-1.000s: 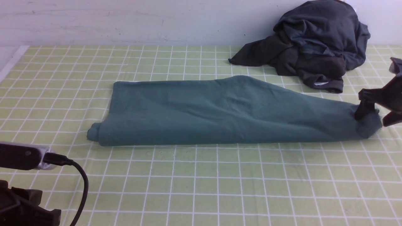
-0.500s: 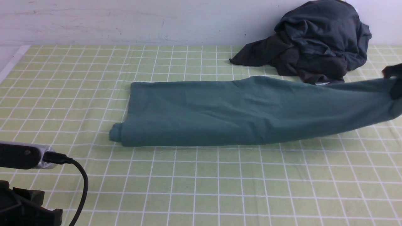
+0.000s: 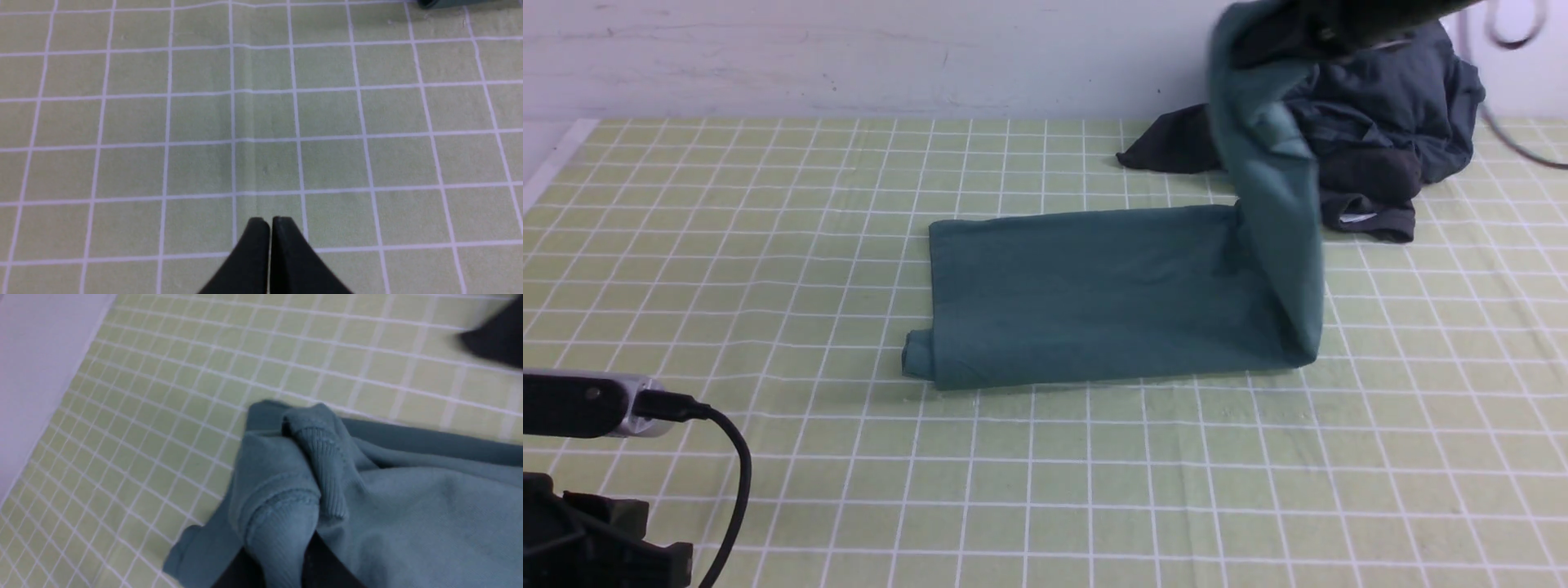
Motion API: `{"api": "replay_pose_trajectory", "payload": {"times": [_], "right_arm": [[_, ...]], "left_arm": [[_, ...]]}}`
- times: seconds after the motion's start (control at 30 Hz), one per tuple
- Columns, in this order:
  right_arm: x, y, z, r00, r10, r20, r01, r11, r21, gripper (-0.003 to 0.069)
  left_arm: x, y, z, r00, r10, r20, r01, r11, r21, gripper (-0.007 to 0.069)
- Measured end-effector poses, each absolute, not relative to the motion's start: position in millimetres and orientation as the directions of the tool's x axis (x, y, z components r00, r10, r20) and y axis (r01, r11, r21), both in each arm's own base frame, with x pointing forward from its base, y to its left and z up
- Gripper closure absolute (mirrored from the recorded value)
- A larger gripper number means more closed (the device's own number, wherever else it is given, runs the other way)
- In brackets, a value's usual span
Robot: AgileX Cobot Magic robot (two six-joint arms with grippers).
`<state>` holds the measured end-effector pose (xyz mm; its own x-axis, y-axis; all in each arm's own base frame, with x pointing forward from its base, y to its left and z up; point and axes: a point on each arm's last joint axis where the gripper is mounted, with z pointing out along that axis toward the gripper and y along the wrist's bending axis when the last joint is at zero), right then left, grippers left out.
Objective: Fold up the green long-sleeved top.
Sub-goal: Use the right arm to drag the right edge of the fabric to the left and folds it over the left edge
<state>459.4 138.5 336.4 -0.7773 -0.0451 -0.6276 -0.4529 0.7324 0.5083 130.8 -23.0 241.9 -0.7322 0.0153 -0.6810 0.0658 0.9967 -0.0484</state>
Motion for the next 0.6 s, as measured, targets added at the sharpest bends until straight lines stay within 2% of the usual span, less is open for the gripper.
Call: {"api": "replay_pose_trajectory", "payload": {"times": [0.07,0.1,0.13,0.23,0.33,0.4,0.5,0.6], "right_arm": [[460,175,317,-0.78,-0.076,-0.621,-0.48,0.708,0.517,0.0629],[460,179,315,-0.781,-0.078,-0.62,-0.482,0.707,0.518,0.0626],[462,203,298,-0.783,-0.081,-0.617,-0.488,0.695,0.528,0.0598],[464,242,273,-0.775,-0.04,-0.631,-0.49,0.669,0.559,0.0482],[462,259,274,-0.748,-0.013,-0.664,-0.511,0.649,0.563,0.0349],[461,261,277,-0.727,-0.011,-0.687,-0.528,0.648,0.549,0.0292],[462,258,277,-0.703,-0.042,-0.71,-0.552,0.661,0.508,0.0272],[464,253,270,-0.691,-0.113,-0.714,-0.57,0.692,0.443,0.0315]], "left_arm": [[130,-23,241,-0.74,0.013,-0.672,0.063,0.997,-0.049,0.0629],[130,-23,241,-0.741,0.014,-0.671,0.063,0.997,-0.049,0.0629],[130,-23,241,-0.743,0.012,-0.669,0.062,0.997,-0.051,0.0629],[129,-23,241,-0.746,0.011,-0.666,0.061,0.997,-0.051,0.0629],[129,-23,240,-0.752,0.012,-0.659,0.059,0.997,-0.049,0.0629],[128,-22,240,-0.757,0.013,-0.654,0.058,0.997,-0.048,0.0629],[128,-22,240,-0.757,0.013,-0.653,0.058,0.997,-0.048,0.0629],[128,-22,240,-0.757,0.013,-0.653,0.058,0.997,-0.048,0.0629]]}}
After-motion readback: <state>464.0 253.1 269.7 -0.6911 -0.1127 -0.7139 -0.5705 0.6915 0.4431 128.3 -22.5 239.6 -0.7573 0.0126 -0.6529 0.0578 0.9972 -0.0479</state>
